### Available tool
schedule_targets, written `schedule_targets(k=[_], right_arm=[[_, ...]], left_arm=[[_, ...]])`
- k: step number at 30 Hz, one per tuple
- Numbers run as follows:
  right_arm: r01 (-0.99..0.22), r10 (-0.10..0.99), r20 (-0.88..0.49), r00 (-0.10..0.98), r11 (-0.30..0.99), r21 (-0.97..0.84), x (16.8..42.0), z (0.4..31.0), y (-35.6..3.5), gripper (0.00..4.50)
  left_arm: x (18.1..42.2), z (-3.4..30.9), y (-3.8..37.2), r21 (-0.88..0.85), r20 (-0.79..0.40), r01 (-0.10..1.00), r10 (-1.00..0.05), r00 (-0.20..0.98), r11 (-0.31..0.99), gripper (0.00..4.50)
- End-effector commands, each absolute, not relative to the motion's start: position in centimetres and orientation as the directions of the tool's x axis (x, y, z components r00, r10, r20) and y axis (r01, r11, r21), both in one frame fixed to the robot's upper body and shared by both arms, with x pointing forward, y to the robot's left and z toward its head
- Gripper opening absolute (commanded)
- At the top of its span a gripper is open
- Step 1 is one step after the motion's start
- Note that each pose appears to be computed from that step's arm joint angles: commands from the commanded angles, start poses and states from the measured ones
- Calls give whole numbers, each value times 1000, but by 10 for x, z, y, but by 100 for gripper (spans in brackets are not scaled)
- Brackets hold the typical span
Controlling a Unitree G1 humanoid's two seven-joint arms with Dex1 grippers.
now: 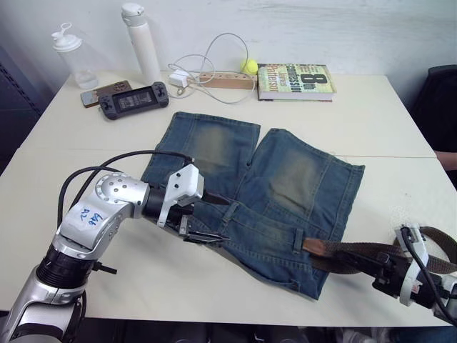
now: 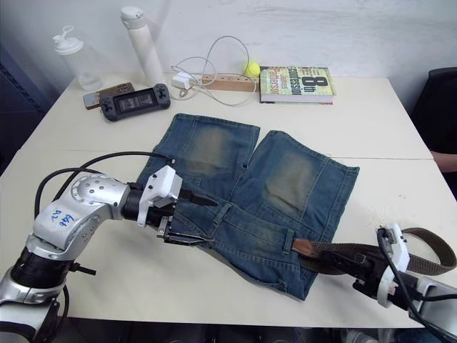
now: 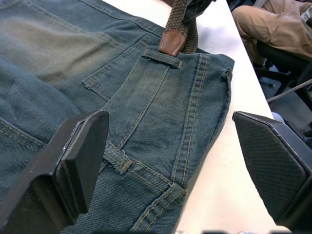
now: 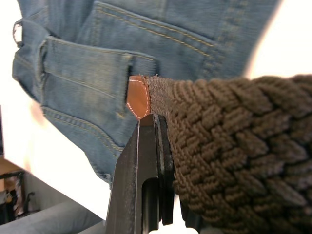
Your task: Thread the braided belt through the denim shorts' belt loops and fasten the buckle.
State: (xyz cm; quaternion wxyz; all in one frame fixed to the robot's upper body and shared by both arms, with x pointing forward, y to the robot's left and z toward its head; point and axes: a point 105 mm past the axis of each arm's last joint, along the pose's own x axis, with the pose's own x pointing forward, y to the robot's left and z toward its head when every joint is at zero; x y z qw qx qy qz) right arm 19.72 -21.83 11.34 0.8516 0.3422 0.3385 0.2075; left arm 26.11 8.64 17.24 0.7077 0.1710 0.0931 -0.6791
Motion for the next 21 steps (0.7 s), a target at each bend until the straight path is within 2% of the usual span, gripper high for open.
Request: schedule_targets(k=[1,6,9,21], right_arm=[[-112,605,-452,656,670,734,196,107,-212,0],[-117,618,-448,647,660,742,205,105,-197,0],[-131,621,-383,683,621,772,218,112,-188,0],[-128,651,-359,669,576,807,231,102,-143,0]], left_arm=[[256,182,82,156,-333,988,-941,65,13,443],[254,181,80,157,-325,987,-943,77,27,443],[253,180,78,151,-321,988,-944,80,33,443],[249,177,69,132,-315,991,-947,67,26,443]])
